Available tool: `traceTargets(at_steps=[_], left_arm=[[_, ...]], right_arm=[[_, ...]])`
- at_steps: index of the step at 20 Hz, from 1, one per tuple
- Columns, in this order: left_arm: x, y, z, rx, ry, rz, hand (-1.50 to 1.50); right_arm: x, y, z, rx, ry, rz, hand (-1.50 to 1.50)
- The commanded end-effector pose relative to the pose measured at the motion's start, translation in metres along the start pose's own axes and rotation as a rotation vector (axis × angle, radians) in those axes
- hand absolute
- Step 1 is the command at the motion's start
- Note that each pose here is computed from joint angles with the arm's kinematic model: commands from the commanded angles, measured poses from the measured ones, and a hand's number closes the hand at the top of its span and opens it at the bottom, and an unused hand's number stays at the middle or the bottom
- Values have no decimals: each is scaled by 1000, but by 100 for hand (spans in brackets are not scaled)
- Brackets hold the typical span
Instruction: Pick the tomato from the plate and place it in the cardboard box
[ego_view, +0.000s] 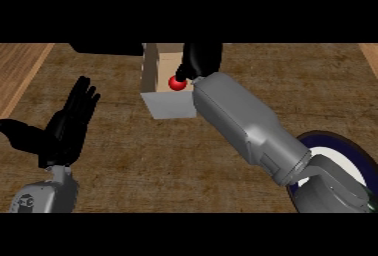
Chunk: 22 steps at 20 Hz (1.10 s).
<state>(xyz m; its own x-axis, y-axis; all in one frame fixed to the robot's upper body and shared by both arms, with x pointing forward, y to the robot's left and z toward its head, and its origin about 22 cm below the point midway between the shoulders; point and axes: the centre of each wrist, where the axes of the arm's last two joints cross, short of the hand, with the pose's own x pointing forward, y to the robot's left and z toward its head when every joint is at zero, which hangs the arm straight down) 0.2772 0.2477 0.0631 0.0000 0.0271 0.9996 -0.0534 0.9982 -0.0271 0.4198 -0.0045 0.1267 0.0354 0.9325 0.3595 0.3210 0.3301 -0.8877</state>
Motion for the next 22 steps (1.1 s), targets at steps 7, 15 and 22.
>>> traceTargets(at_steps=[7, 15, 22], left_arm=[[-10, 1, 11, 28, 17, -2, 0], [-18, 11, 10, 34, 3, -4, 0], [-9, 5, 4, 50, 9, -3, 0]], right_arm=[[9, -23, -2, -180, 118, -581, -150], [-22, -28, 9, -235, 128, -868, -150], [-75, -15, 9, -307, 131, -903, -150]])
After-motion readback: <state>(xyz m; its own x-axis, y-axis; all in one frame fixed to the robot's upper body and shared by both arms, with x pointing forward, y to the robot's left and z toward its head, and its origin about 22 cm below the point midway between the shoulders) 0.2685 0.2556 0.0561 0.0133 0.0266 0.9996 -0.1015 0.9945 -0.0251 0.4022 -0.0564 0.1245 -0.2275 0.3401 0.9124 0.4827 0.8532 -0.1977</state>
